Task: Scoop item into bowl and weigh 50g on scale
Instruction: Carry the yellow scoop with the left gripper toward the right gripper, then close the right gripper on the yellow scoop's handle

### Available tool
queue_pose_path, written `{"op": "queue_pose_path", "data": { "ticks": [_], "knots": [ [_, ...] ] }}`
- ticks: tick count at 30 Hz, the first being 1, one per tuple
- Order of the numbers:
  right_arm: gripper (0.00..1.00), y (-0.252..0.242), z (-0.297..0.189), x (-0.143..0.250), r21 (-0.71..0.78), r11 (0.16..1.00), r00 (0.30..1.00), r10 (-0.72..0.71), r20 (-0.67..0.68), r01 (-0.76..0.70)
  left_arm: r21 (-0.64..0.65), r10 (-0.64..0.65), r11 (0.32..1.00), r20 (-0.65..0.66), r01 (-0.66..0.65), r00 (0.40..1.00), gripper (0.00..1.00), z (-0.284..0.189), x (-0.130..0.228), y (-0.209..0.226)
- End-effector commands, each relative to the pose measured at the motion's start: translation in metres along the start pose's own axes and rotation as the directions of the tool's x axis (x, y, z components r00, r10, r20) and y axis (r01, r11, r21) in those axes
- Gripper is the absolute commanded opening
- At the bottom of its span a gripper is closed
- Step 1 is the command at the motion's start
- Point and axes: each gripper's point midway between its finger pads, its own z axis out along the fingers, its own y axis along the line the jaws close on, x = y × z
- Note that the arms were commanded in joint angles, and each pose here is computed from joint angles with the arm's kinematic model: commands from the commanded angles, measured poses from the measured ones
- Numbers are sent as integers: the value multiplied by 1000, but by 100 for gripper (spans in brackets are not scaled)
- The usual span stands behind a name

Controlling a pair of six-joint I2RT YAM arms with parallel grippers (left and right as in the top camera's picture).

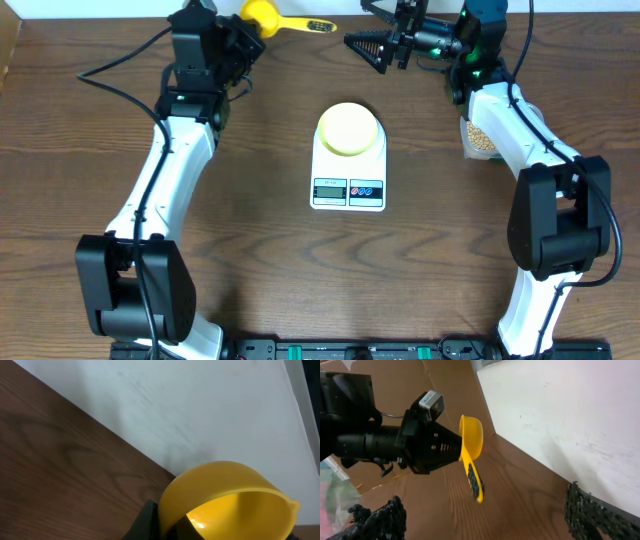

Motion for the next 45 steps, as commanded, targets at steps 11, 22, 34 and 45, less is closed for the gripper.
{"op": "queue_pose_path", "data": {
  "ticks": [11,22,34,45],
  "knots": [
    [99,7,5,-10,-17,999,1000,-30,8,30,79,-140,987,-37,143,989,8,-5,7,-32],
    [89,26,19,-26,-53,999,998,2,68,2,71,-314,945,-54,318,948,8,-5,8,-32],
    [97,29,19,-47,-55,991,981,131,141,-125,99,-326,936,-120,338,938,8,-7,16,-41],
    [93,37,30,-49,-63,991,979,127,158,-118,135,-372,907,-180,398,910,8,-9,21,-54]
  ]
}}
